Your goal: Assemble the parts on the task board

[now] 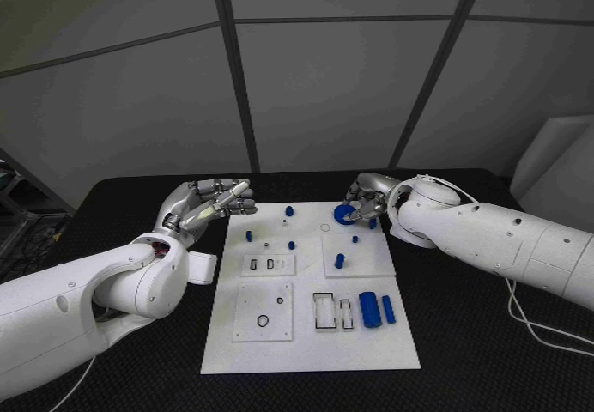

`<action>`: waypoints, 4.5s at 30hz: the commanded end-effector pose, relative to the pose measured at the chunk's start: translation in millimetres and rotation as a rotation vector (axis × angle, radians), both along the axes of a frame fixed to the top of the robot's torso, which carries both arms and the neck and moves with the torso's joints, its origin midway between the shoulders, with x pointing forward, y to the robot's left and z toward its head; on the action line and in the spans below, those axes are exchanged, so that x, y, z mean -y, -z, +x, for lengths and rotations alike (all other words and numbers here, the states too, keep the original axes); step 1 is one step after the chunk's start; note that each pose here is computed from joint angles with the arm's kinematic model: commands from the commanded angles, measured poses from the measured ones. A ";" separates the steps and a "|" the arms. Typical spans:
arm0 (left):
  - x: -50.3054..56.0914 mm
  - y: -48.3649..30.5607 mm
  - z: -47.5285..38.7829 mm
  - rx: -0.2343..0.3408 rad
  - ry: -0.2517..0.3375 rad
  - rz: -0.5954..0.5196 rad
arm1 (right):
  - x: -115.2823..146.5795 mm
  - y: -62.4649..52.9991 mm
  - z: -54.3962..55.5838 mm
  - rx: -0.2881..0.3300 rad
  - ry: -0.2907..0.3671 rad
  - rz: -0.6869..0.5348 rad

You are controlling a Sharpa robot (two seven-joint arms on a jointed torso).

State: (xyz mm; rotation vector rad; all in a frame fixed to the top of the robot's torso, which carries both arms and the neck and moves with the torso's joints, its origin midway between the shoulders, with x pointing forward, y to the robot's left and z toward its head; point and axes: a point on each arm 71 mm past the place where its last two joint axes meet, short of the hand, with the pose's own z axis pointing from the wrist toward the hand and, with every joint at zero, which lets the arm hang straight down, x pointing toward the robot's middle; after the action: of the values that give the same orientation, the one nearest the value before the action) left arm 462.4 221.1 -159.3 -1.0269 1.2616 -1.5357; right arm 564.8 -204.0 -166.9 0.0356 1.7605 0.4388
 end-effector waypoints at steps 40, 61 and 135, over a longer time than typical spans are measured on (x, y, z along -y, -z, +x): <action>1.8 -1.7 -0.4 0.008 0.022 -0.003 | -112.1 -24.5 -32.0 0.273 -0.292 -0.002; 5.7 -1.6 0.0 0.008 0.031 -0.007 | -137.0 -8.8 -22.8 0.222 -0.311 -0.052; -4.1 1.6 5.6 0.005 0.003 0.005 | 27.6 -21.4 -47.8 0.158 -0.226 0.395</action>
State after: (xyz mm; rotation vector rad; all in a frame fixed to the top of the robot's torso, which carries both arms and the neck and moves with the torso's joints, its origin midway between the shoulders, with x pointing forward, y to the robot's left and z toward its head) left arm 467.8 226.7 -162.5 -1.0328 1.2634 -1.5195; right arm 518.9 -235.9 -146.8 0.0496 1.4897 0.8019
